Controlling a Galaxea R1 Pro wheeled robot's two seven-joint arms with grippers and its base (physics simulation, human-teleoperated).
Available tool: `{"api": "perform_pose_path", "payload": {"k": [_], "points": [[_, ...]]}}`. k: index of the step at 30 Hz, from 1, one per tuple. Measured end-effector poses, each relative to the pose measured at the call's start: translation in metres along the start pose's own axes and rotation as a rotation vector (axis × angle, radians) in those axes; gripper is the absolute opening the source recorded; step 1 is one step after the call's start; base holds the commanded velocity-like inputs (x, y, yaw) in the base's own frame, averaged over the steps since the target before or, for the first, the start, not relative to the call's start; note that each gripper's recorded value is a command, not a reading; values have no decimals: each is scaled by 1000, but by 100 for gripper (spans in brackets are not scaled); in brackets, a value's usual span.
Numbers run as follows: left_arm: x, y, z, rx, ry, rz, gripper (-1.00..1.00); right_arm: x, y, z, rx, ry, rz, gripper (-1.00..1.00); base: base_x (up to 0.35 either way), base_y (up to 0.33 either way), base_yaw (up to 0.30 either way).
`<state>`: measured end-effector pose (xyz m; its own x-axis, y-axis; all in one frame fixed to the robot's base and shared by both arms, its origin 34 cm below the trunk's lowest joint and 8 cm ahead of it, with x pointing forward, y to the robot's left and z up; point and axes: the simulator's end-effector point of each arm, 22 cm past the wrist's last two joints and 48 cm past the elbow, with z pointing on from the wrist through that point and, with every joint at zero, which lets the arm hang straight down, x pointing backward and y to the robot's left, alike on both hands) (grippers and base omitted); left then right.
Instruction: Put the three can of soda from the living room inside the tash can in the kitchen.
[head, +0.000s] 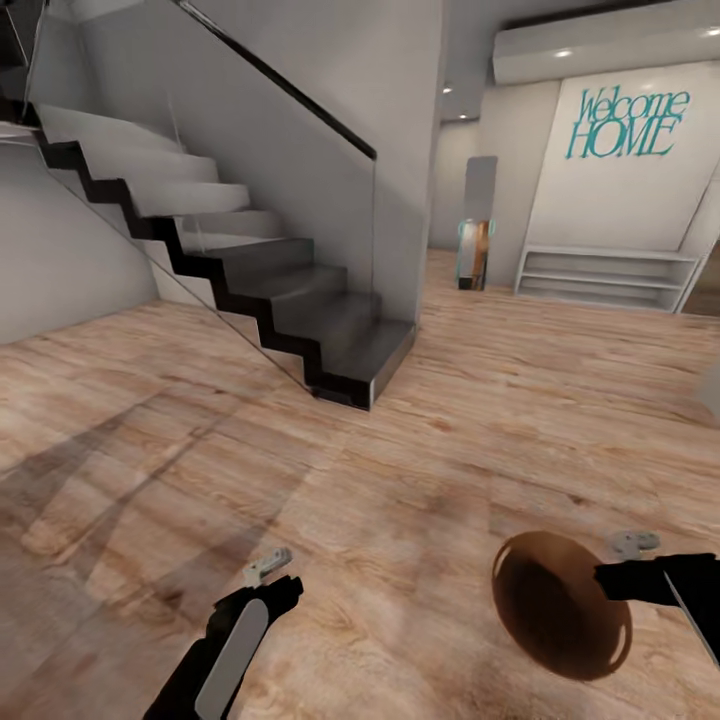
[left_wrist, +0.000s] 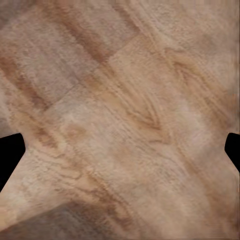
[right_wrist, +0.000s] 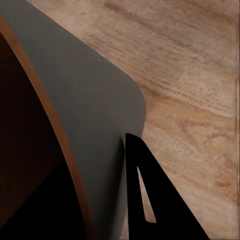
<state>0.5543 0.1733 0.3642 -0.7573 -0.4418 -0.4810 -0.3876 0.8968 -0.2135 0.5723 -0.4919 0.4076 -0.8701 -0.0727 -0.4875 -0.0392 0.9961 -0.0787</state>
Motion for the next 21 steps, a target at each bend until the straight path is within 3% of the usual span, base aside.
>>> {"api": "perform_pose_path", "payload": {"k": [3,8,11,13,14,15,18,21], "points": [[6,-1,-3,4,3,0,100,-19,-1,-15,1,-63,0,-100,0,0,-293],[17,4,2,-11,11,-5,100,-17,-12,-22,19,-72,24,-100,0,0,-293],[22,3,3,-12,12,8,100,-1,-18,-20,25,-46,37,-100,0,0,-293],[25,1,4,-11,13,16,100,10,-37,-25,41,-27,42,-100,0,0,-293],[25,1,4,-11,13,18,100,14,-47,-27,61,-15,21,-100,0,0,-293],[26,1,4,-11,14,20,100,22,-53,-29,42,5,11,-100,0,0,-293],[27,1,4,-11,15,23,100,39,-43,-26,-49,41,73,-100,0,0,-293],[27,1,4,-11,15,24,100,48,-48,-25,-38,61,56,-100,0,0,-293]]}}
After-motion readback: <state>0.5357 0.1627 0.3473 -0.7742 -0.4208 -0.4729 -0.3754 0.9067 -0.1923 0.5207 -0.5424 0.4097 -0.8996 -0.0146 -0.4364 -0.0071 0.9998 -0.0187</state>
